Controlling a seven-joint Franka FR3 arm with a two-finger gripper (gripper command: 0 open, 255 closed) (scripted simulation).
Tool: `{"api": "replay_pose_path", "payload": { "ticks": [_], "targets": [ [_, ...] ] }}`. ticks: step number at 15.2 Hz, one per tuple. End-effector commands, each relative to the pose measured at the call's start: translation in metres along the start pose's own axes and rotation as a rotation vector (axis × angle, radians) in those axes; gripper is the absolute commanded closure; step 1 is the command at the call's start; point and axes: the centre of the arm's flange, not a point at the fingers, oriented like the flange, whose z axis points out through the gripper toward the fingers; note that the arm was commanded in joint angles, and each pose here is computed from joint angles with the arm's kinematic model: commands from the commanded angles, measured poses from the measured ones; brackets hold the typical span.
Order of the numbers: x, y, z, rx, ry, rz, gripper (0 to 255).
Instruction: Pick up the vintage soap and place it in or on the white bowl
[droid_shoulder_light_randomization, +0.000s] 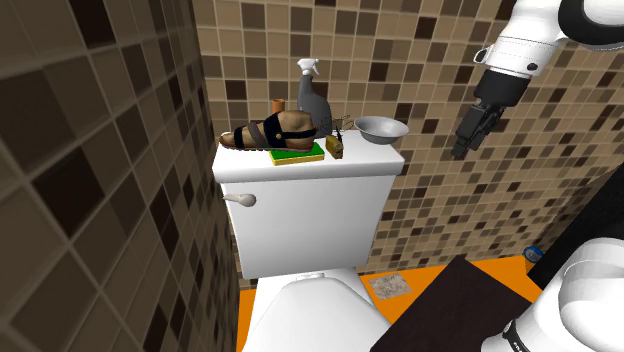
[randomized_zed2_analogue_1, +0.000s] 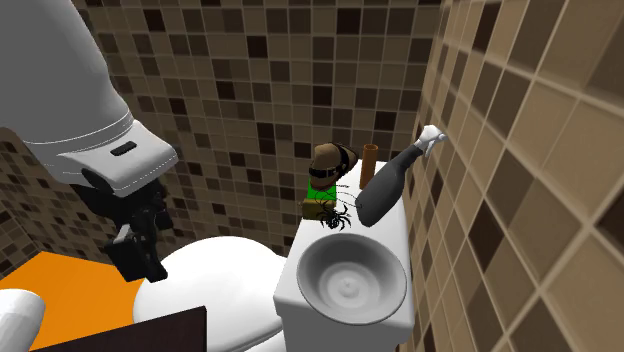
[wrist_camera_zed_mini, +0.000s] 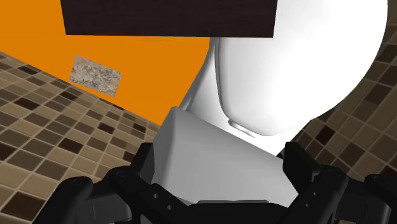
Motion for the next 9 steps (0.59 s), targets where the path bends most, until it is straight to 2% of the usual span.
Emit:
{"api": "replay_pose_path", "payload": {
  "ticks": [1,9],
  "targets": [
    [0.0,0.0,0.0,0.0,0.0,0.0,0],
    [0.094,-0.066,0.014,-0.077,-0.023,0.132,0]
  ]
}}
